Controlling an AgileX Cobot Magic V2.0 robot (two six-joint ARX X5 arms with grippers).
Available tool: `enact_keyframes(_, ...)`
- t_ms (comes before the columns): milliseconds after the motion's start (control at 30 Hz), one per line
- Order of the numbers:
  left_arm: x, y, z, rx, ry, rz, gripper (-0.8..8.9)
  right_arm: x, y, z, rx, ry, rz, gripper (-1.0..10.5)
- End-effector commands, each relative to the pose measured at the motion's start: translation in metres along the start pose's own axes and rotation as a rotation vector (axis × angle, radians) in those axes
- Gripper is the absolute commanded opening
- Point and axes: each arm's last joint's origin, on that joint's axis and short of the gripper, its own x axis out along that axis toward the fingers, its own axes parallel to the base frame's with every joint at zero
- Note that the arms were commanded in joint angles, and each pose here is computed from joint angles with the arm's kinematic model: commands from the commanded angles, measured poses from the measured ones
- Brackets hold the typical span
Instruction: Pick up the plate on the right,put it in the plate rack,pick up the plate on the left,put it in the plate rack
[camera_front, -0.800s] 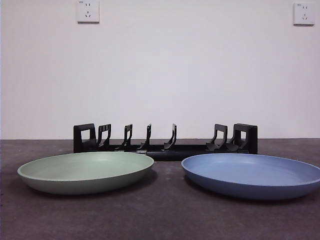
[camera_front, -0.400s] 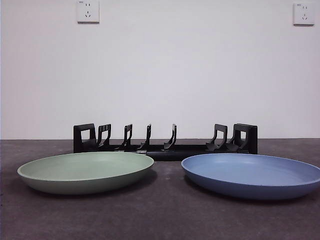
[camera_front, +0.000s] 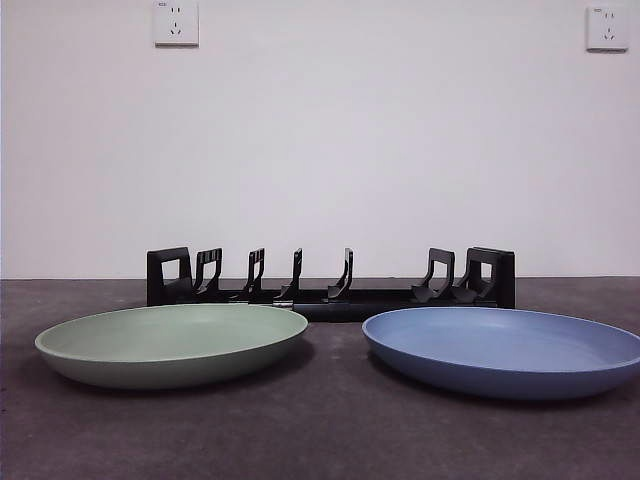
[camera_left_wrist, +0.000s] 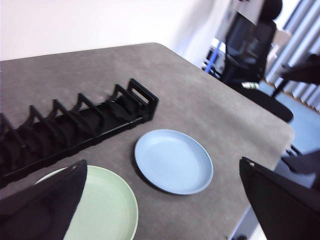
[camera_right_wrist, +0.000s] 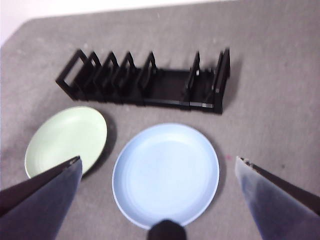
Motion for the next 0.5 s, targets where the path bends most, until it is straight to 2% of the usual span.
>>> enact_keyframes(33,0.004,-0.003,0.001,0.109,0.01,-0.046,6.29,0.02,-0.008,0.002,0.045,0.091,0.001,5.6)
enact_keyframes(267,0.021,-0.008,0.0,0.243,0.064,-0.162,6.29,0.083,-0.037,0.006,0.147,0.328,-0.006,5.6)
enact_keyframes(400,0.036,-0.01,-0.002,0.277,0.117,-0.238,6.29,0.134,-0.06,-0.002,0.21,0.495,-0.023,5.0)
enact_keyframes(500,0.048,-0.011,-0.003,0.29,0.154,-0.281,6.29,0.171,-0.073,-0.012,0.238,0.597,-0.023,5.0)
